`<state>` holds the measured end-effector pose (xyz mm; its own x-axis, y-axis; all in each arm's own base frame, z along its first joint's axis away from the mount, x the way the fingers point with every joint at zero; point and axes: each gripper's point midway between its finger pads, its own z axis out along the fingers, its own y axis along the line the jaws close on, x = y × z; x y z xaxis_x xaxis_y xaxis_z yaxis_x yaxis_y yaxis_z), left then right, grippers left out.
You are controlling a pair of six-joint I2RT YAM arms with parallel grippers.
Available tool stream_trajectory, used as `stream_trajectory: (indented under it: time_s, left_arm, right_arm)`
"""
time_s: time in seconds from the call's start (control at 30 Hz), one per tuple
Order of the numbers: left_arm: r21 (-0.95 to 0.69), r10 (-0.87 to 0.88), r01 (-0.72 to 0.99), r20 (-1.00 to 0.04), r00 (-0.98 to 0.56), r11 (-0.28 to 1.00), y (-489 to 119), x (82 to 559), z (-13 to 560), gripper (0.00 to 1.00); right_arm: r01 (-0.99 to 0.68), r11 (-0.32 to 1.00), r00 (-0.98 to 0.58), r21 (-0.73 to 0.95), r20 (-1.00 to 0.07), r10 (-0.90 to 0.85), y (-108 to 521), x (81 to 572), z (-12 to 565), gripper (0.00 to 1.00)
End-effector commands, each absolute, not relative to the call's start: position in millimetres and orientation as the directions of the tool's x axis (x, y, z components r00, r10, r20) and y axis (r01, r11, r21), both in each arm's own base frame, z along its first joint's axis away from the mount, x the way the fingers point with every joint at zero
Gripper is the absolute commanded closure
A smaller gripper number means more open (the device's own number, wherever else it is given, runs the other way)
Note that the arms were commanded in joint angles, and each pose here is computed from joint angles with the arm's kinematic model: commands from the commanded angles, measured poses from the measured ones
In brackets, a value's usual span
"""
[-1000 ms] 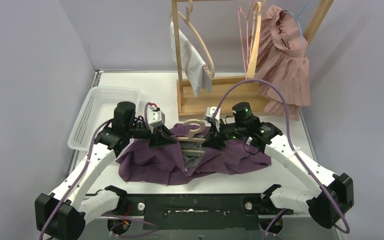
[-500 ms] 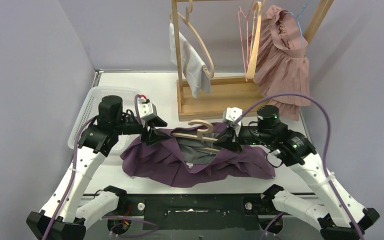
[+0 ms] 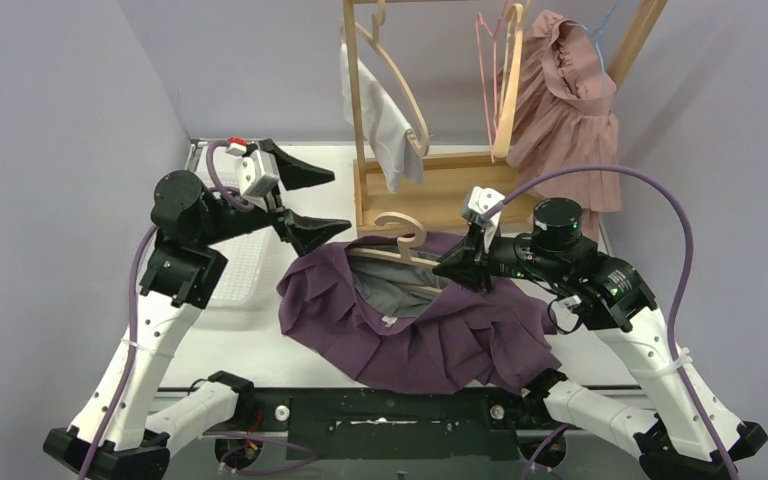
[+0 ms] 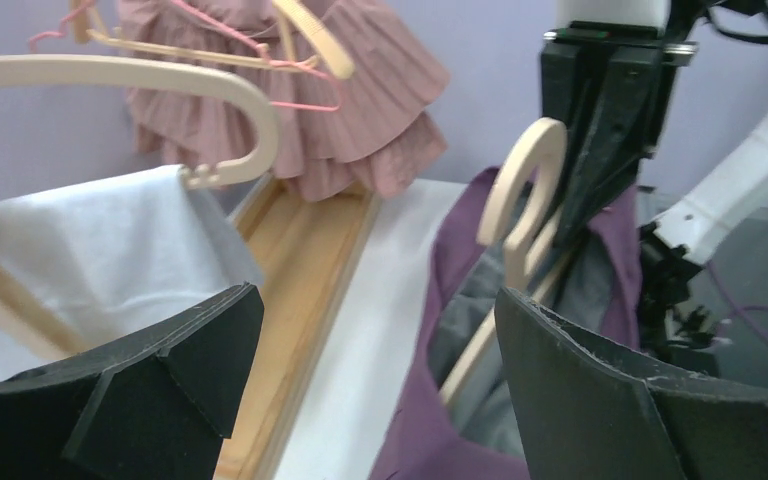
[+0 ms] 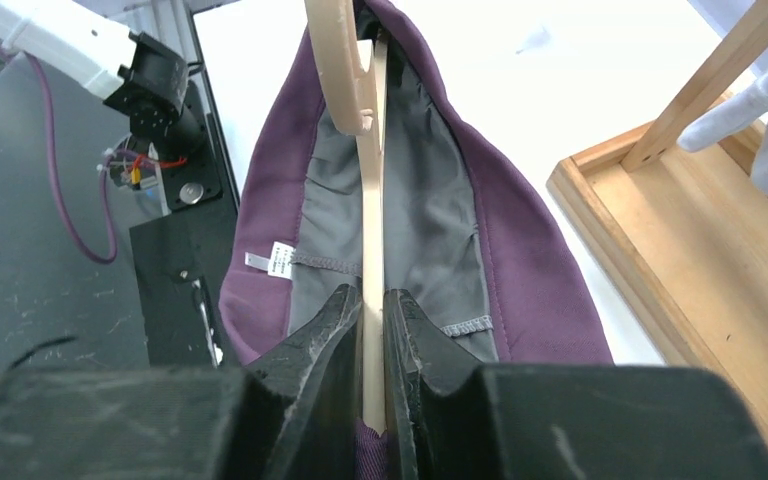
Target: Place the skirt on the hanger
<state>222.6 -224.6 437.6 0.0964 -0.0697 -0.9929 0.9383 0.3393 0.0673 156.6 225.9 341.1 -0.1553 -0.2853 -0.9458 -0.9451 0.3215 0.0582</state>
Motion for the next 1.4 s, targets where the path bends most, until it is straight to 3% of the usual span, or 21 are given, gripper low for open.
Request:
stream_trajectory:
  time_s: [0.0, 0.47, 0.53, 0.6, 0.7, 0.73, 0.77, 0.83, 0.97, 1.0, 1.37]
  left_arm:
    - [0.070, -0.176, 0.976, -0.979, 0.107, 0.206, -251, 201, 454, 0.12]
    - [-0.006, -0.165, 0.997, -0.986, 0.007, 0.082, -323, 192, 410, 0.12]
    - [-0.003, -0.162, 0.999, -0.987, 0.004, 0.042, -327, 187, 405, 0.17]
    - [0.002, -0.156, 1.000, -0.988, 0.004, 0.017, -329, 185, 401, 0.30]
    - [0.021, -0.153, 1.000, -0.988, 0.023, 0.015, -329, 185, 402, 0.60]
    - [0.032, -0.155, 0.999, -0.987, 0.034, 0.011, -329, 184, 403, 0.72]
    - [0.047, -0.158, 0.999, -0.986, 0.048, 0.005, -329, 183, 405, 0.94]
    - [0.060, -0.172, 0.998, -0.983, 0.061, 0.015, -327, 182, 412, 1.00]
    - [0.087, -0.187, 0.996, -0.979, 0.079, -0.031, -325, 170, 434, 1.00]
    - [0.084, -0.189, 0.996, -0.979, 0.075, -0.041, -324, 169, 441, 1.00]
    - [0.120, -0.192, 0.979, -0.977, 0.088, -0.163, -323, 148, 489, 1.00]
  right_arm:
    - [-0.927, 0.374, -0.013, -0.026, -0.995, -0.102, 230, 169, 401, 1.00]
    - [-0.944, 0.331, -0.027, 0.008, -0.998, -0.054, 241, 168, 394, 1.00]
    - [-0.945, 0.326, -0.025, 0.007, -0.998, -0.049, 241, 167, 394, 1.00]
    - [-0.948, 0.319, -0.023, 0.006, -0.999, -0.047, 241, 166, 393, 1.00]
    - [-0.951, 0.308, -0.023, 0.006, -0.998, -0.053, 242, 164, 389, 1.00]
    - [-0.952, 0.307, -0.019, 0.001, -0.998, -0.056, 241, 163, 389, 1.00]
    - [-0.952, 0.307, -0.018, -0.001, -0.998, -0.061, 240, 162, 387, 1.00]
    - [-0.947, 0.321, -0.019, -0.009, -0.996, -0.085, 237, 163, 383, 0.99]
    - [-0.937, 0.348, -0.025, -0.030, -0.988, -0.153, 226, 160, 385, 0.52]
    - [-0.937, 0.349, -0.046, -0.019, -0.983, -0.177, 223, 157, 383, 0.45]
    - [-0.930, 0.366, -0.098, -0.042, -0.930, -0.354, 208, 161, 371, 0.33]
